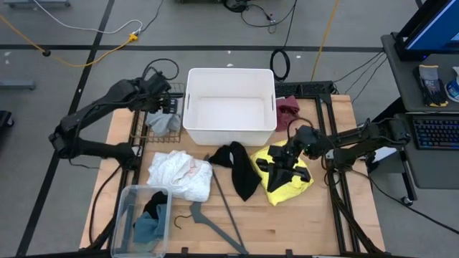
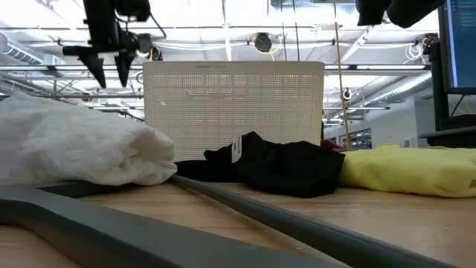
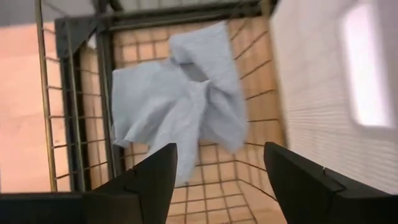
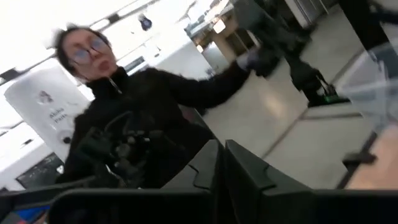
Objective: Pick & Place Cloths
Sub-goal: Put the black underwear into the black wire basket
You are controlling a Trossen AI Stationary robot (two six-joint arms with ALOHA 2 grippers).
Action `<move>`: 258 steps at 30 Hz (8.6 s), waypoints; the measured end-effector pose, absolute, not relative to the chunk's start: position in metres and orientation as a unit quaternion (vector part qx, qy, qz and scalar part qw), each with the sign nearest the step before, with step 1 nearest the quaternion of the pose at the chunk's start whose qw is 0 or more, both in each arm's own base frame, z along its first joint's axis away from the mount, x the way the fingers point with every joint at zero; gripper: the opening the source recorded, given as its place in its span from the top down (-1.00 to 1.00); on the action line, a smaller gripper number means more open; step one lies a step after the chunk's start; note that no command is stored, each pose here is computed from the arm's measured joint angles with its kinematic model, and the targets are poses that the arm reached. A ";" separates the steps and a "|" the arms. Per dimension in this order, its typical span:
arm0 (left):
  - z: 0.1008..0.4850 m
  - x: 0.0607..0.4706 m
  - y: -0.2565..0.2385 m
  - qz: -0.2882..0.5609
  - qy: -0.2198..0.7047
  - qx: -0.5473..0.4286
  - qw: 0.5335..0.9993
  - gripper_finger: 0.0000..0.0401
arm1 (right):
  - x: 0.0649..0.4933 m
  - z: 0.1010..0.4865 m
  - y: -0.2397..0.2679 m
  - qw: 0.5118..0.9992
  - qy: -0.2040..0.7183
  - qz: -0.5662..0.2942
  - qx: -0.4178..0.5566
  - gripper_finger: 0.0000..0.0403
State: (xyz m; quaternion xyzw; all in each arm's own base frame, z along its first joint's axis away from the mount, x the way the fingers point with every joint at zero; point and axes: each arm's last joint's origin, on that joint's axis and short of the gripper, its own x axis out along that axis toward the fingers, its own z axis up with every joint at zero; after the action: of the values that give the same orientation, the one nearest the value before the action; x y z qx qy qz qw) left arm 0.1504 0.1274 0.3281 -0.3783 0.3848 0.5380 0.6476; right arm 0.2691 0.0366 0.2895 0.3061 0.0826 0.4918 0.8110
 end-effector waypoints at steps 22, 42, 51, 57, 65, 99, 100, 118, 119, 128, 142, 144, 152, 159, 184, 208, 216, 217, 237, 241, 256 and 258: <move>0.406 0.144 0.036 0.176 0.187 -0.151 0.955 0.68 | 0.281 0.287 0.087 0.936 0.239 0.207 0.154 1.00; 0.367 0.122 0.009 0.056 0.106 -0.144 0.982 0.98 | 0.302 0.257 0.107 0.941 0.322 -0.041 0.096 1.00; 0.366 0.122 0.007 0.047 0.106 -0.144 0.983 0.93 | 0.319 0.235 0.082 0.915 0.374 -0.041 0.148 0.99; 0.365 0.122 0.006 0.042 0.112 -0.146 0.982 0.97 | 0.320 0.235 0.074 0.908 0.372 -0.064 0.181 0.78; 0.365 0.122 0.005 0.042 0.116 -0.146 0.982 0.89 | 0.322 0.233 0.072 0.905 0.369 -0.074 0.198 0.20; 0.365 0.122 0.006 0.043 0.115 -0.147 0.981 0.87 | 0.357 0.106 0.085 0.845 0.440 -0.221 0.209 0.10; 0.365 0.122 0.006 0.043 0.115 -0.147 0.981 0.87 | 0.356 0.105 0.087 0.844 0.442 -0.218 0.211 0.15; 0.365 0.122 0.005 0.041 0.116 -0.164 0.979 0.87 | 0.348 0.126 0.109 0.836 0.476 -0.107 0.251 0.98; 0.364 0.122 0.005 0.039 0.116 -0.165 0.979 0.87 | 0.346 0.131 0.109 0.839 0.475 -0.100 0.247 0.98; 0.364 0.124 0.005 0.032 0.120 -0.191 0.974 0.87 | 0.335 0.197 0.104 0.889 0.397 -0.043 0.222 0.99; 0.364 0.171 -0.005 -0.011 0.098 -0.162 0.982 0.87 | 0.312 0.302 0.087 0.963 0.169 0.034 0.207 1.00; 0.368 0.181 -0.011 -0.032 0.069 -0.137 0.988 0.87 | 0.310 0.311 0.082 0.969 0.143 0.038 0.200 1.00; 0.371 0.219 -0.032 -0.087 -0.009 -0.096 0.992 0.82 | 0.300 0.339 0.062 0.979 0.070 0.057 0.181 1.00; 0.362 0.247 -0.043 -0.082 -0.031 -0.092 0.992 0.43 | 0.296 0.357 0.046 0.970 0.023 0.133 0.200 1.00; 0.331 0.298 -0.071 -0.072 -0.072 -0.191 0.976 -0.57 | 0.298 0.362 0.009 0.956 0.013 0.194 0.218 1.00; 0.310 0.350 -0.066 -0.020 -0.080 -0.226 0.971 -0.57 | 0.300 0.365 -0.001 0.977 -0.026 0.135 0.162 1.00; 0.307 0.352 -0.055 0.027 -0.077 -0.238 0.968 -0.28 | 0.299 0.366 0.000 0.973 -0.026 0.163 0.163 1.00; 0.307 0.352 -0.055 0.027 -0.076 -0.241 0.967 -0.17 | 0.299 0.366 0.000 0.973 -0.026 0.164 0.162 1.00; 0.331 0.318 -0.045 0.149 -0.044 -0.259 0.953 0.98 | 0.282 0.368 -0.017 0.894 0.054 0.406 0.185 0.52; 0.355 0.291 -0.044 0.199 -0.071 -0.235 0.949 0.99 | 0.275 0.372 -0.018 0.881 0.061 0.432 0.184 0.43; 0.422 0.185 -0.006 0.544 -0.087 -0.061 0.832 0.99 | 0.267 0.374 -0.060 0.926 0.025 0.343 0.155 0.50; 0.424 0.176 -0.001 0.593 -0.059 -0.039 0.802 1.00 | 0.266 0.375 -0.067 0.934 0.019 0.324 0.152 0.51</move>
State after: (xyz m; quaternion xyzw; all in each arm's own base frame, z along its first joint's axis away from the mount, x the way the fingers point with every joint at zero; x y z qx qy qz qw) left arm 0.1762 -0.0007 0.4240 -0.0392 -0.0592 0.5933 0.8018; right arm 0.2661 -0.0673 0.3747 0.1520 0.0194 0.3236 0.9337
